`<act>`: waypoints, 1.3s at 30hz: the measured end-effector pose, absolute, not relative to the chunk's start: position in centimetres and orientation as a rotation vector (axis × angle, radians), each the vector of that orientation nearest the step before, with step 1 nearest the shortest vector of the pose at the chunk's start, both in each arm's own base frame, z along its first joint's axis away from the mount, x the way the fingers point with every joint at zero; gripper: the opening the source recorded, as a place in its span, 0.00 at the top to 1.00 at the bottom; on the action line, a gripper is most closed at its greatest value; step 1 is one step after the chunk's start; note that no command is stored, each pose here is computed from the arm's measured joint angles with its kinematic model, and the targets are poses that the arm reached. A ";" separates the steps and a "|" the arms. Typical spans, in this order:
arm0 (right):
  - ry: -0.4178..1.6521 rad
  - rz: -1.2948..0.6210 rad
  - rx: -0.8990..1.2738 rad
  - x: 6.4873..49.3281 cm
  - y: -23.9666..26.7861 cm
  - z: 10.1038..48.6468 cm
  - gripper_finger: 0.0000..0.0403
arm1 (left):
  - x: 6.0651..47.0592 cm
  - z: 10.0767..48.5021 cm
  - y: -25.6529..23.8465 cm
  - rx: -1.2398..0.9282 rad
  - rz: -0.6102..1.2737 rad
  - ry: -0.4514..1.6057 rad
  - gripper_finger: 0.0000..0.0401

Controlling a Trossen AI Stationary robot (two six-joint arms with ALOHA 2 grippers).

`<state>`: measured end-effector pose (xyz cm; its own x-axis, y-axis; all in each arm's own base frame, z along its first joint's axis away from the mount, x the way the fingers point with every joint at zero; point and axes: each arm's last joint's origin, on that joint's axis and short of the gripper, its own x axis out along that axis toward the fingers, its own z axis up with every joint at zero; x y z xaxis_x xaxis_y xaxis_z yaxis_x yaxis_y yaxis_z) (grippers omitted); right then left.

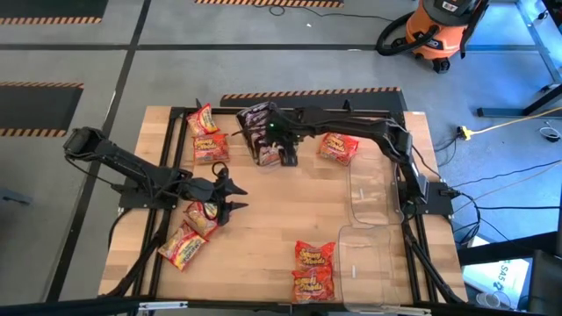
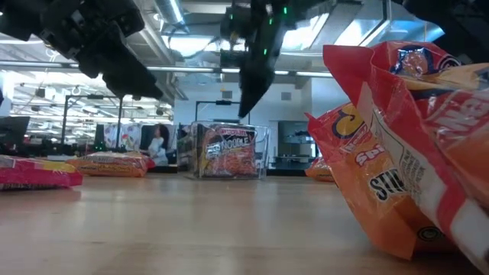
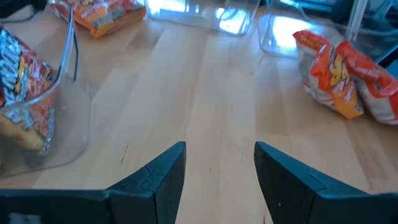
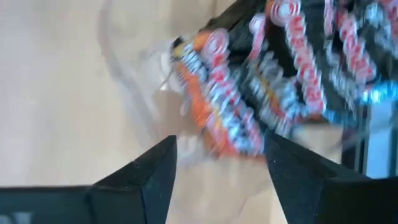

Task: Sort Maruchan noodles
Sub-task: Adjust the top transparent bin

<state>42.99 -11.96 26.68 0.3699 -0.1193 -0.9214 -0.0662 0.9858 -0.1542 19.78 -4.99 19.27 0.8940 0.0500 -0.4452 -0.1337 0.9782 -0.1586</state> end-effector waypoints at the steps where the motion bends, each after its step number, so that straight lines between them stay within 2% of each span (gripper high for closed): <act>1: 1.221 -0.033 -0.153 42.6 -11.4 27.5 0.46 | 19.8 19.4 -5.0 -0.191 0.095 0.446 0.54; 7: 1.301 -0.040 -0.084 39.4 -7.2 31.6 0.48 | 20.0 19.5 -5.0 -0.236 0.113 0.414 0.54; 11: 1.292 -0.156 -0.147 37.0 -5.6 32.1 0.50 | 20.4 18.7 -4.9 -0.277 0.199 0.437 0.54; 14: 1.271 -0.295 -0.169 35.3 -5.7 30.7 0.52 | 20.5 17.6 -4.5 -0.309 0.352 0.457 0.54; 18: 1.253 -0.480 -0.161 33.5 -7.3 26.7 0.55 | 20.4 16.1 -2.3 -0.322 0.621 0.505 0.54; 23: 1.114 -0.589 -0.038 33.8 -10.2 22.8 0.58 | 20.6 15.0 2.2 -0.310 0.815 0.571 0.54; 30: 1.048 -0.574 0.039 34.5 -12.8 19.4 0.59 | 20.6 13.9 7.9 -0.285 0.878 0.628 0.54; 39: 1.061 -0.453 0.051 35.6 -12.9 17.0 0.59 | 21.3 12.6 11.1 -0.266 0.891 0.568 0.54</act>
<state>35.62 -12.86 17.04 0.4055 -0.3343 -0.8508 0.3828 0.9073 -0.1740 21.30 11.10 12.64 0.4950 0.6561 -0.5697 -0.7930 0.6091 0.0125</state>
